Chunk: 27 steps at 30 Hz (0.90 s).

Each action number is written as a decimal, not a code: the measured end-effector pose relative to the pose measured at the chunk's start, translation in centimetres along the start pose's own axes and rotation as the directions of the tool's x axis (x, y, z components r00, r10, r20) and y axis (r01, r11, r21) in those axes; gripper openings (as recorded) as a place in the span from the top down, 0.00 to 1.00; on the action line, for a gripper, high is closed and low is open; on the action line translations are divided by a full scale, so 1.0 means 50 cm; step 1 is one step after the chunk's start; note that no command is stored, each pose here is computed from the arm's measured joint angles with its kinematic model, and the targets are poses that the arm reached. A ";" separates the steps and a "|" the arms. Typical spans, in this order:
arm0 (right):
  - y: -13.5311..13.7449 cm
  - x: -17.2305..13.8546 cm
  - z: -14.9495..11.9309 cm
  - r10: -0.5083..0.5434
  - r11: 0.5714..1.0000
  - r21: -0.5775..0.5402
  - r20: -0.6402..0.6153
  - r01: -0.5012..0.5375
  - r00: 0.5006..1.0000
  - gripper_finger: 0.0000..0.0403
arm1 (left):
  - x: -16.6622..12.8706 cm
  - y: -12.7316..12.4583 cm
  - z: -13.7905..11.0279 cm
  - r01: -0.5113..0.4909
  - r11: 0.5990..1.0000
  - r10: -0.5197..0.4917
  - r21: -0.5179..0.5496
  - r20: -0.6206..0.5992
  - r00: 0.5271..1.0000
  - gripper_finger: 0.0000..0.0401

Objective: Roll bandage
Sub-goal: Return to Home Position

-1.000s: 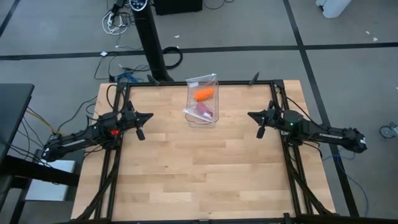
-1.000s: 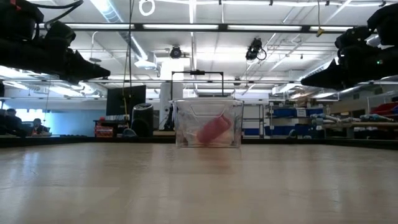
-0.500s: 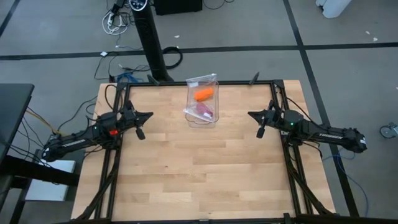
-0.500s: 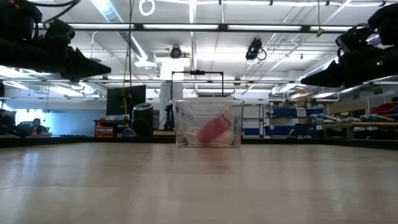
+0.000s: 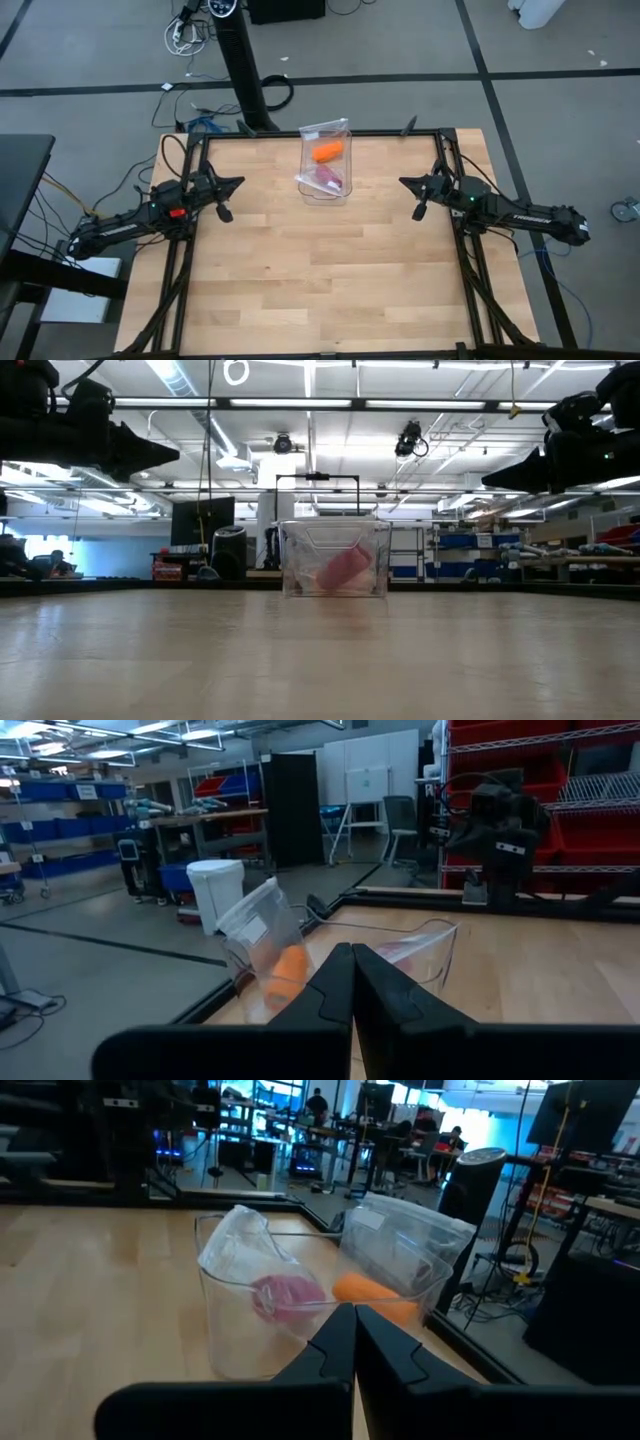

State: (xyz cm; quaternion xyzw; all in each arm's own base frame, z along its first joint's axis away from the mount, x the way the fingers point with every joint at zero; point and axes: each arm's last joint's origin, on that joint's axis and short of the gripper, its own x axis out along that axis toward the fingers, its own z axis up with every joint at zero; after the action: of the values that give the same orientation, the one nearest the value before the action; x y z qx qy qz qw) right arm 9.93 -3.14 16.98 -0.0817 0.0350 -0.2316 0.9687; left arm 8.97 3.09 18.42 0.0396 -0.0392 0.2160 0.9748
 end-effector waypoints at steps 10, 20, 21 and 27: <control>0.000 0.000 0.001 0.004 1.000 0.001 0.004 -0.004 1.000 0.97 | 0.000 0.000 0.001 0.001 1.000 -0.001 0.000 0.001 1.000 0.98; 0.000 0.000 0.001 0.003 1.000 0.001 0.004 -0.003 1.000 0.98 | 0.000 0.000 0.001 0.003 1.000 -0.003 -0.001 0.002 1.000 0.98; 0.000 0.000 0.001 0.003 1.000 0.001 0.004 -0.003 1.000 0.98 | 0.000 0.000 0.001 0.003 1.000 -0.003 -0.001 0.002 1.000 0.98; 0.000 0.000 0.001 0.003 1.000 0.001 0.004 -0.003 1.000 0.97 | 0.000 0.000 0.001 0.003 1.000 -0.003 -0.001 0.002 1.000 0.98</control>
State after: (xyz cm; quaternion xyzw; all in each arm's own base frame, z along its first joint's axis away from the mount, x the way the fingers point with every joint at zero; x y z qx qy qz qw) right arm 9.94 -3.13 17.05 -0.0817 0.0329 -0.2299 0.9692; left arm 8.96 3.08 18.49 0.0394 -0.0401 0.2147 0.9751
